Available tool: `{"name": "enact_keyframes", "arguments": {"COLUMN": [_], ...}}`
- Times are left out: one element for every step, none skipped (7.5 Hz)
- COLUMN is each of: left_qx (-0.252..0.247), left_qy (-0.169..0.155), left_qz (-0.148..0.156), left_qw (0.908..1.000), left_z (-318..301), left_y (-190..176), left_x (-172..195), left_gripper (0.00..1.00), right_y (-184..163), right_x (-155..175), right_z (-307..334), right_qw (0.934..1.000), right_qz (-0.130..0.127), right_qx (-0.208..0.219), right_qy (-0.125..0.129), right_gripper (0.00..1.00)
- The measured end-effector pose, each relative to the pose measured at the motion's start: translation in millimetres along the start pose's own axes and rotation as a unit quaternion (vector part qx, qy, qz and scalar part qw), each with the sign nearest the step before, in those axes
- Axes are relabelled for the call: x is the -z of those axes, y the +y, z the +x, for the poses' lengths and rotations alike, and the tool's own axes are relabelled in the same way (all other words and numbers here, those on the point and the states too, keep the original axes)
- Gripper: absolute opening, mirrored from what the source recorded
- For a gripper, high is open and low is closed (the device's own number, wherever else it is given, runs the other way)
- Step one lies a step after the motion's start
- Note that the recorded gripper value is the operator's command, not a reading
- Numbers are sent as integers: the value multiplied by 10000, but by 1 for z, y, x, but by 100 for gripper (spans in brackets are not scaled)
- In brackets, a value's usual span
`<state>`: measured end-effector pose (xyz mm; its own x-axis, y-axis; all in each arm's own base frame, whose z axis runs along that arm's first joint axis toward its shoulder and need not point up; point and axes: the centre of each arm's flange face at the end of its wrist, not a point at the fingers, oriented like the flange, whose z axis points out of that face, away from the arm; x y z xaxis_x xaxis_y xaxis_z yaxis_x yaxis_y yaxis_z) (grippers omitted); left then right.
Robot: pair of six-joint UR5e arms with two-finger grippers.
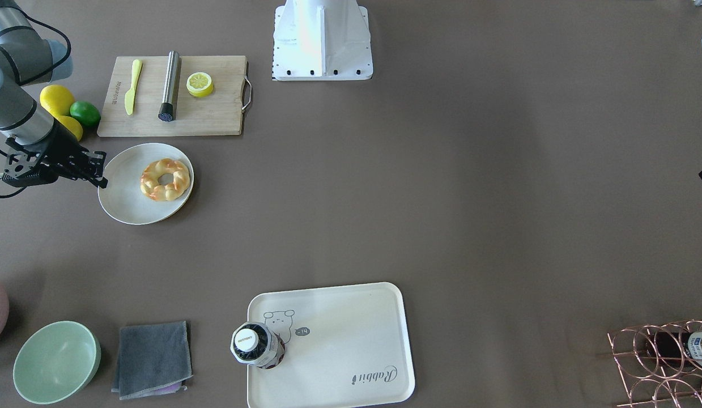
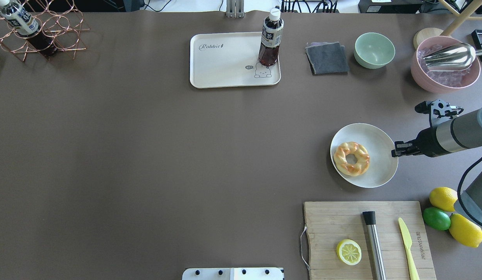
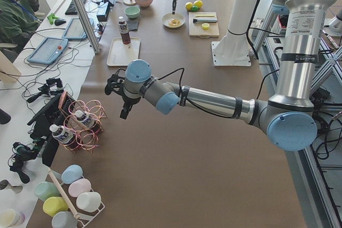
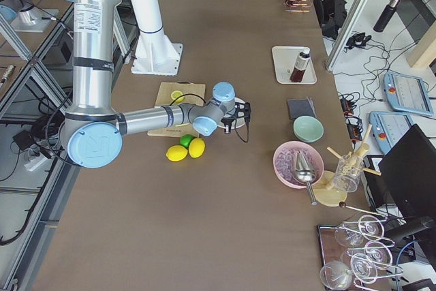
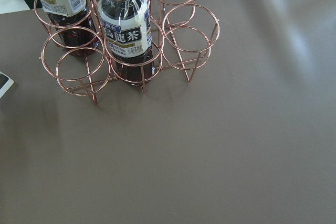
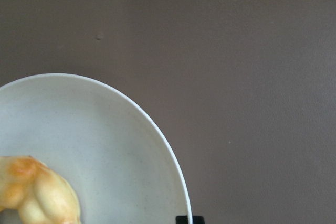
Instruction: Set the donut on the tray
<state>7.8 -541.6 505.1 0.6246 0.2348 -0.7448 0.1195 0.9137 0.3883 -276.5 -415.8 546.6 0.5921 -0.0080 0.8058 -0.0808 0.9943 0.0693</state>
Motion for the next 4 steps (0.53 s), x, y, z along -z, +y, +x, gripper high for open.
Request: {"name": "enact_keyframes", "arguments": {"left_qx": [-9,5,98,315], "left_qy": [9,55,180,319], "left_qz": [6,-13,-71,-84], "left_qw": [10000,10000,9998,9990], "left_z": [1,3,6,13], "left_y": [0,0,0,-6], "left_x": [1,2,2,4], "left_gripper": [99,99,99,98], "right_y": [-3,-13,-25,-34], "right_x": [6,12,16,17], "right_z": [-13,-38,-70,-108], "right_qw": [9999,9995,9984,9968], "right_qz": [38,116,185,205], "right_qx": [-38,-95,-169,-258], "right_qy": [-113,-292,-497,-723], "right_gripper": [0,0,0,0]}}
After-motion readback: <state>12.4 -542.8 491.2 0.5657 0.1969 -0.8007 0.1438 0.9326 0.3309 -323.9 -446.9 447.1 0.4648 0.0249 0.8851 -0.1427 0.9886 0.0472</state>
